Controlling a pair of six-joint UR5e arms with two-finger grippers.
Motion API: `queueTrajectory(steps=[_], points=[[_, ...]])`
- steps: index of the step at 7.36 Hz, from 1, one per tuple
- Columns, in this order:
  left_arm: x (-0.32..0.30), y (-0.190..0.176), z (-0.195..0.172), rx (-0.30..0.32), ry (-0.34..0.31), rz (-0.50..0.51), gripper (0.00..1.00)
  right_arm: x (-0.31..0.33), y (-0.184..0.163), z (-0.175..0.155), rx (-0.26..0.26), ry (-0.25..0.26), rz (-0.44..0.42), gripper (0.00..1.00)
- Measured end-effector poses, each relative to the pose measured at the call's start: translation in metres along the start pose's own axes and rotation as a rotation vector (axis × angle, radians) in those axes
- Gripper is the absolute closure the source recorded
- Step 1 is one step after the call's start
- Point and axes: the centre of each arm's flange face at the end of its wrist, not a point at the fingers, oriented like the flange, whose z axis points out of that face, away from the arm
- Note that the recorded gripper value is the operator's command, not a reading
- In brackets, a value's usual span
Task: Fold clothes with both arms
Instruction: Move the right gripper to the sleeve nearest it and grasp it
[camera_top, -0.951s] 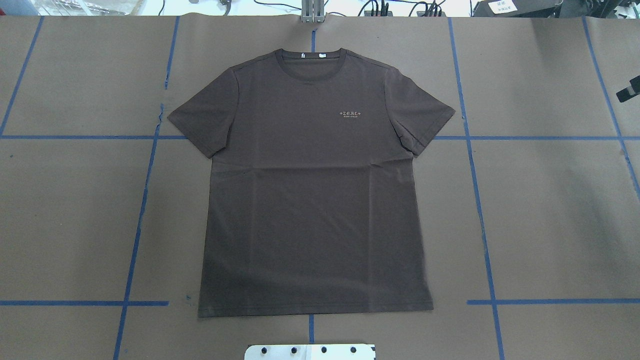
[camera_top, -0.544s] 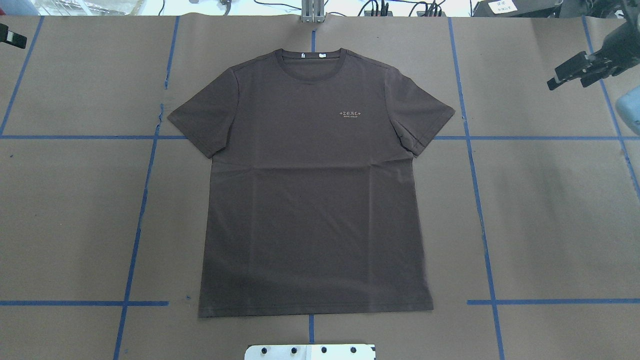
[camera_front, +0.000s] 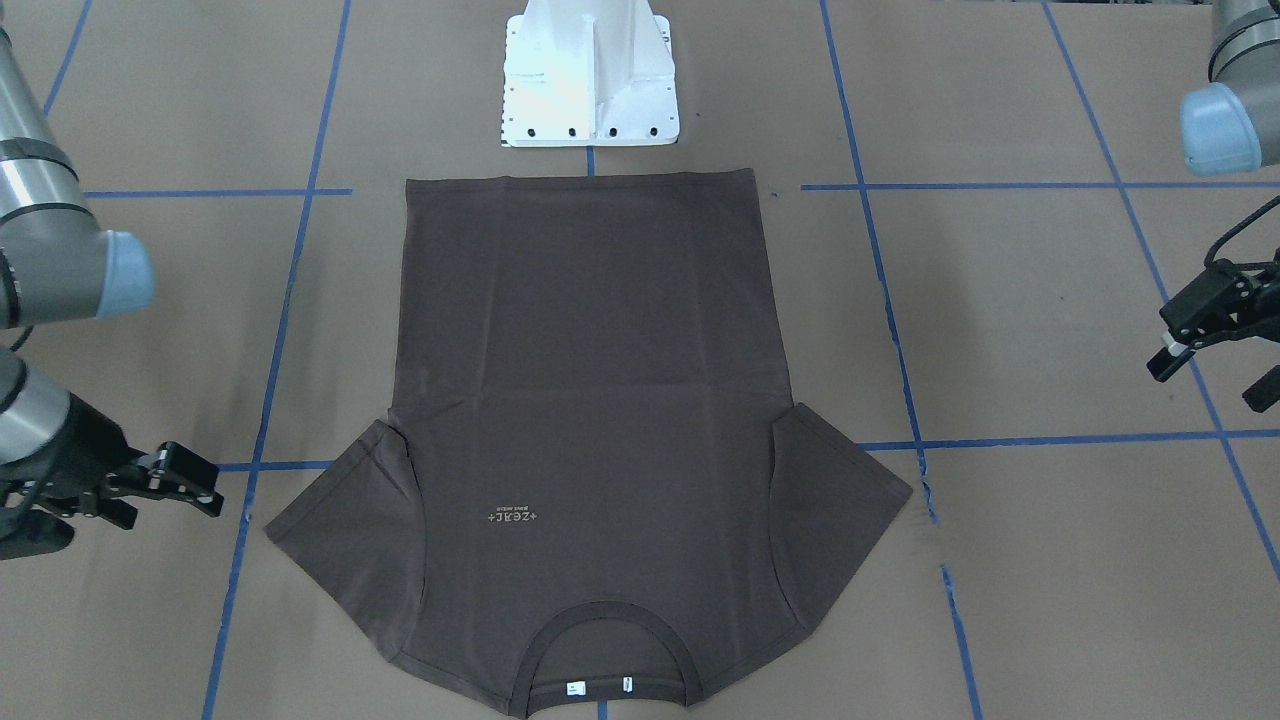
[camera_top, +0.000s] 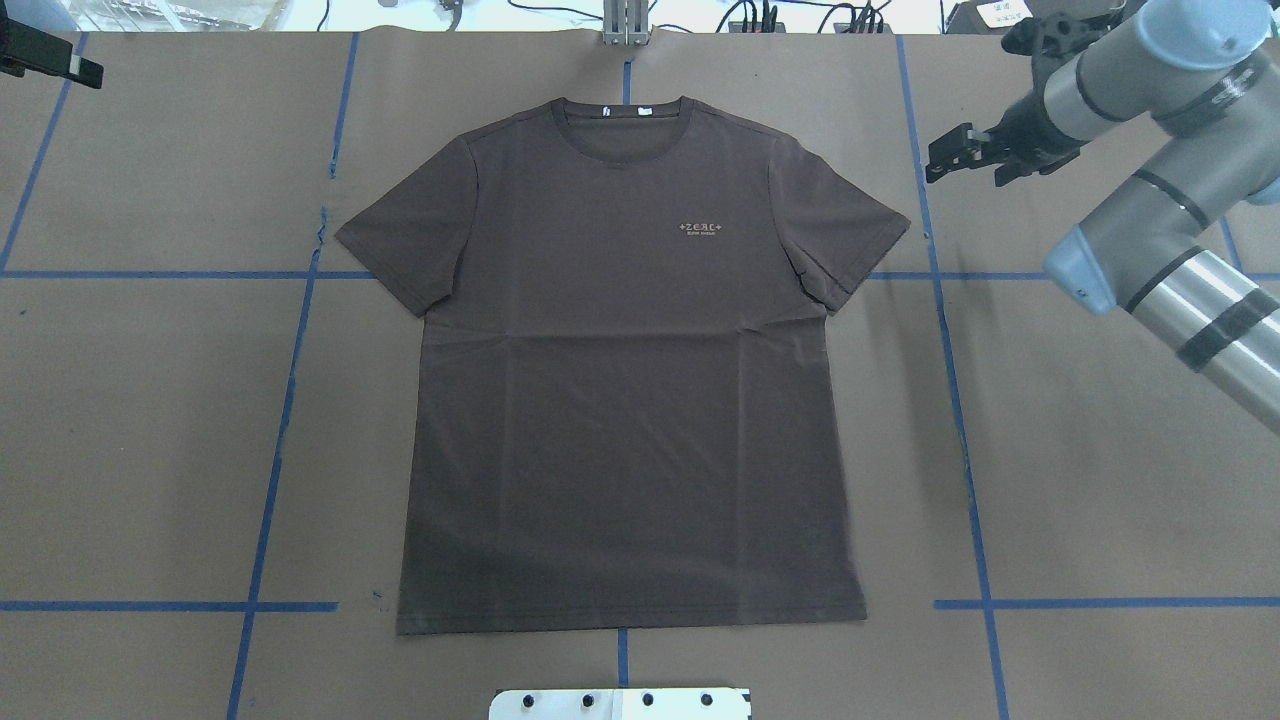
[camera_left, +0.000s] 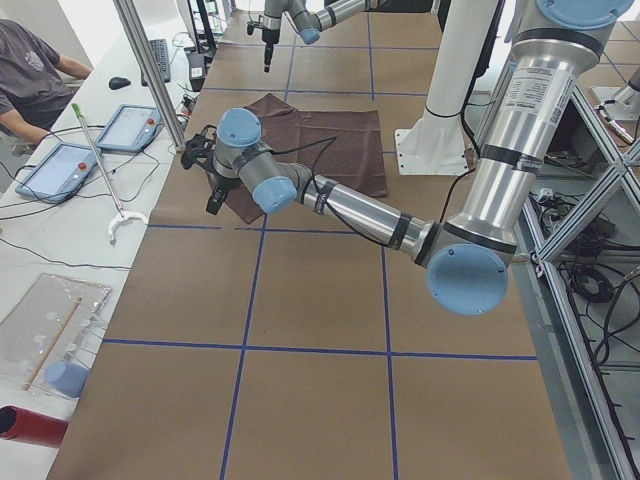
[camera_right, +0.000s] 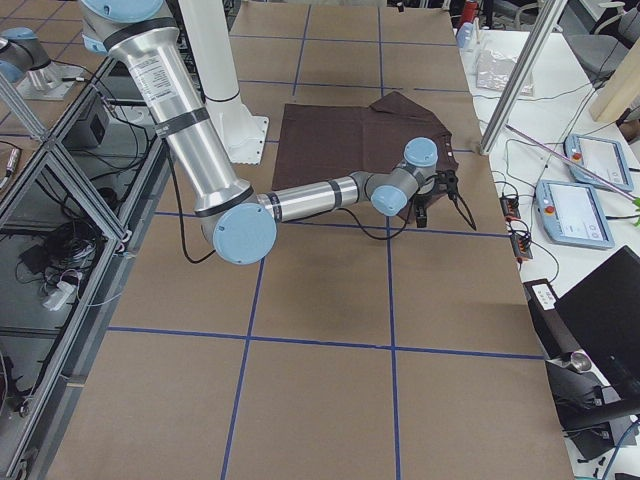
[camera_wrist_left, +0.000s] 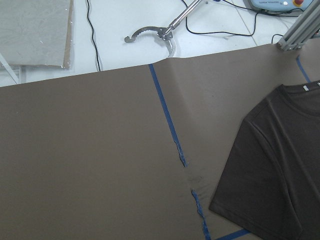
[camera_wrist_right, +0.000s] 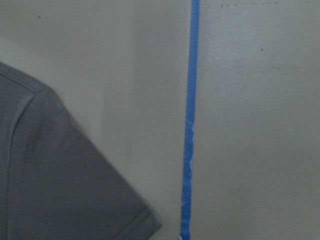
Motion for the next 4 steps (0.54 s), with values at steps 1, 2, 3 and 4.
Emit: queueTrajectory(steps=[1, 2, 3, 4], points=[[0.001, -0.001, 0.003, 0.000, -0.002, -0.004, 0.00, -0.019, 0.005, 0.020, 0.015, 0.027, -0.005, 0.00], [0.002, -0.002, 0.004, -0.001, -0.001, -0.007, 0.00, -0.027, 0.010, 0.034, 0.021, 0.048, -0.010, 0.00], [0.002, -0.002, 0.004, -0.001, -0.001, -0.010, 0.00, -0.029, 0.014, 0.044, 0.017, 0.062, -0.011, 0.00], [0.003, -0.003, 0.005, -0.001, -0.001, -0.013, 0.00, -0.029, 0.017, 0.053, 0.007, 0.073, -0.011, 0.00]])
